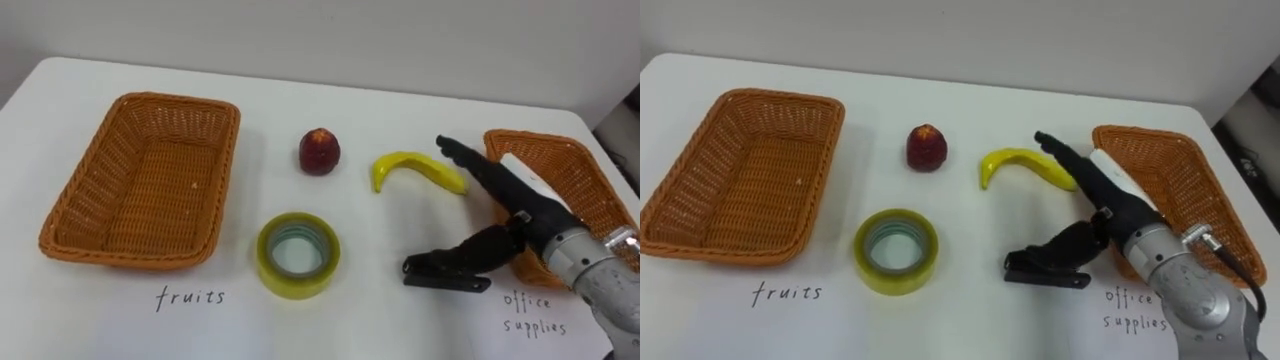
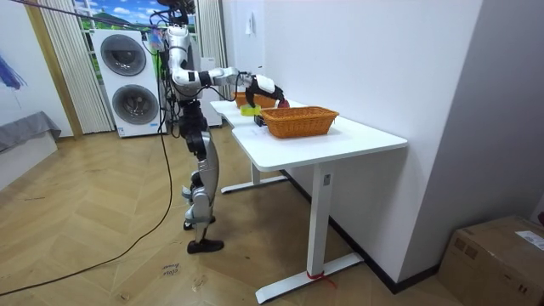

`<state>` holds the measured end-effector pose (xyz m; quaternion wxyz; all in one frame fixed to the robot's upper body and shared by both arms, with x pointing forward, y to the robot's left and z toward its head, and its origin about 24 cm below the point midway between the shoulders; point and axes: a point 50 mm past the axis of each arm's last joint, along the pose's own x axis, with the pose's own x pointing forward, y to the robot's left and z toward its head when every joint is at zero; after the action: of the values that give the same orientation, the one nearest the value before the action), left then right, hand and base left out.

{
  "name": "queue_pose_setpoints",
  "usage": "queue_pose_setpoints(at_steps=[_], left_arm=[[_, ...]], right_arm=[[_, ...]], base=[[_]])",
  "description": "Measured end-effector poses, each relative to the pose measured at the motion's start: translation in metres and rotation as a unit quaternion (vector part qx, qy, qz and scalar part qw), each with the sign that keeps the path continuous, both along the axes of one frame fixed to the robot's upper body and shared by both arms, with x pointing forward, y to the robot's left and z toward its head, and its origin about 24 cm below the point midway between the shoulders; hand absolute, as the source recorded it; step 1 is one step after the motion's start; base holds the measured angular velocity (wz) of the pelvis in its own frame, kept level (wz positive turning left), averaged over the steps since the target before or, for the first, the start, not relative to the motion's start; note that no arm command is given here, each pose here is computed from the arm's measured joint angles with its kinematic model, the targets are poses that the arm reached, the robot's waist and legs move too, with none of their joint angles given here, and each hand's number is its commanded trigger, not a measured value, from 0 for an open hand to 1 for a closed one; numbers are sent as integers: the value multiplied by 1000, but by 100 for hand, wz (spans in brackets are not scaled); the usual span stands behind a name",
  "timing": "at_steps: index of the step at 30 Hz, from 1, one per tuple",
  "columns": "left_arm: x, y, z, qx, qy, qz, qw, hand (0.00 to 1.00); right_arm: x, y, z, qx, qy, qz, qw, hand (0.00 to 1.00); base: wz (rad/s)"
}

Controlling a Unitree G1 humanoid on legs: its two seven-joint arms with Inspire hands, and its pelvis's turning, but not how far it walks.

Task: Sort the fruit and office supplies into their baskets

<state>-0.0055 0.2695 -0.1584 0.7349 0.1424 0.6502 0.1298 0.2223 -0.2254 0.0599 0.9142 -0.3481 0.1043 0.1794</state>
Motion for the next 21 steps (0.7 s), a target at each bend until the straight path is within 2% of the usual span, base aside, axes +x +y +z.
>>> queue_pose_setpoints(at_steps=[12,21], left_arm=[[12,4,1,-4,-13,-7,1000,0],[10,5,2,4,-9,-5,1000,0]], right_arm=[[-3,3,-4,4,45,38,998,0],[-5,-1,-11,-35,87,34,995,0]], base=[[0],[0]])
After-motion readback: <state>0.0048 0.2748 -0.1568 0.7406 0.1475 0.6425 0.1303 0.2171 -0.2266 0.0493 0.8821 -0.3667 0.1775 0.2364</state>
